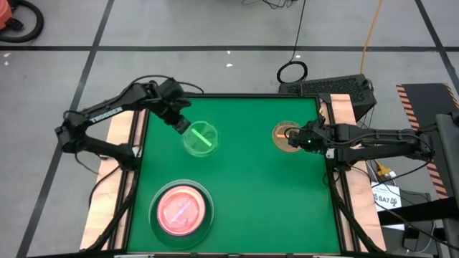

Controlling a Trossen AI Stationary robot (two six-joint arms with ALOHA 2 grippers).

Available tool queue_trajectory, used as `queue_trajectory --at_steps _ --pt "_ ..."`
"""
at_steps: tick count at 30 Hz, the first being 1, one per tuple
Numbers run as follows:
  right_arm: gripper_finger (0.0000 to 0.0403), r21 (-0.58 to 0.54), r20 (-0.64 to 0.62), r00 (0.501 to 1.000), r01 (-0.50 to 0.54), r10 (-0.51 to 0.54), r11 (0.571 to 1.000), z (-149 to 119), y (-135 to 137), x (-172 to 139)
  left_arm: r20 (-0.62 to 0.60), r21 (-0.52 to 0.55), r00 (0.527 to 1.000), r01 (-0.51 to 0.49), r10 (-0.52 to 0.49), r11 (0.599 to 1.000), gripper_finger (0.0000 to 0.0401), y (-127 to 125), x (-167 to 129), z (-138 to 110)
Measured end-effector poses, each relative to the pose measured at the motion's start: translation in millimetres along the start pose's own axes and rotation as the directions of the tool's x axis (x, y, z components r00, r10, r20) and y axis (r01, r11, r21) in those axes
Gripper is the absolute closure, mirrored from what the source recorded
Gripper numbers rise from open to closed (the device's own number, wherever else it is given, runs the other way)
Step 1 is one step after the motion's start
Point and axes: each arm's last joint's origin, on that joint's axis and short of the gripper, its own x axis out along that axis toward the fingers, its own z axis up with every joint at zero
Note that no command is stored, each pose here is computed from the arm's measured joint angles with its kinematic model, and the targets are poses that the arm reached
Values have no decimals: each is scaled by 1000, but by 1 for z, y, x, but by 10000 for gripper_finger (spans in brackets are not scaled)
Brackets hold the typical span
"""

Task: Stack plastic plates
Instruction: Stack the small green plate on top of the small pink plate

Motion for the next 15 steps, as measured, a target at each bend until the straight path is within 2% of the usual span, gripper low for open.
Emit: queue_trajectory --at_steps 7,15 --pt "122 -65 -8 1000 -1 1 998 -1 -1 2 -47 92 998 34 -29 995 400 -21 -11 -24" --pt "122 -132 -41 997 -75 70 988 -4 6 1 -130 229 990 78 -49 970 400 -42 -15 -49"
